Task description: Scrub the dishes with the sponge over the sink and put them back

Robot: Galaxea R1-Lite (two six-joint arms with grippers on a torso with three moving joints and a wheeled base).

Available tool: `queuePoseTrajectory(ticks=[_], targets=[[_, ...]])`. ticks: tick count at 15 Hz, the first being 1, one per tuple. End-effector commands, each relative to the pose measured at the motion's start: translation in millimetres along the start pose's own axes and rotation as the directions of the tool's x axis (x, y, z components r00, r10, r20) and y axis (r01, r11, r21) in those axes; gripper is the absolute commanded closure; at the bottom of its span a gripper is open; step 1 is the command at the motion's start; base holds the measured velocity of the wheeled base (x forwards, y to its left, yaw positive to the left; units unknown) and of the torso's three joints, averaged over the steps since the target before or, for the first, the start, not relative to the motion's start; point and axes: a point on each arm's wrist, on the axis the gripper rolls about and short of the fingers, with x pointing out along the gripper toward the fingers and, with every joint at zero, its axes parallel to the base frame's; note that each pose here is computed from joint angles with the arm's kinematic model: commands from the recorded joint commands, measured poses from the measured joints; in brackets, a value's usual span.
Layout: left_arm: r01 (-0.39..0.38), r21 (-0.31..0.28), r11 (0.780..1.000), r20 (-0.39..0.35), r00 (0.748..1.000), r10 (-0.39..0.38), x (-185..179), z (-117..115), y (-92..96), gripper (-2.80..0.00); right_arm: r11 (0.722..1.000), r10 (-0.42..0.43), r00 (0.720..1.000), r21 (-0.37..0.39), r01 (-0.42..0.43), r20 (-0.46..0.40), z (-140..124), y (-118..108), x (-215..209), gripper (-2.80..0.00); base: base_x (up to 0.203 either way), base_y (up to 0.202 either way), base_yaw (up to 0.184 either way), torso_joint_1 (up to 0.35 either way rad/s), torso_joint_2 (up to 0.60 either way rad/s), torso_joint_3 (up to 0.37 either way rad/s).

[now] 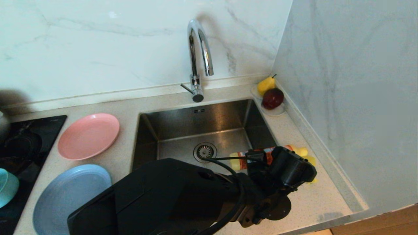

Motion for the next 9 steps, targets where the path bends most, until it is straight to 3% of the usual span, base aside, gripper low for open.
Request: queuePoseTrajectory(ticks=[1, 5, 9], targets=[[-0.012, -0.01, 1.0, 0.003, 1.0, 0.012, 3, 6, -1.4, 0.0, 1.0, 0.001, 1.0, 0.0, -0.001, 0.0, 0, 0, 0, 0.0, 0.0, 0.0, 0.0, 0.0, 0.0, 0.0], [-0.04, -0.032, 0.999, -0.008, 0.999, 0.039, 11, 15, -6.1, 0.0, 1.0, 0.001, 1.0, 0.0, -0.001, 0.002, 0, 0, 0, 0.0, 0.0, 0.0, 0.0, 0.0, 0.0, 0.0], [-0.059, -0.012, 0.998, -0.048, 0.997, 0.058, 15, 14, -12.5, 0.0, 1.0, 0.001, 1.0, 0.0, -0.001, 0.001, 0, 0, 0, 0.0, 0.0, 0.0, 0.0, 0.0, 0.0, 0.0]])
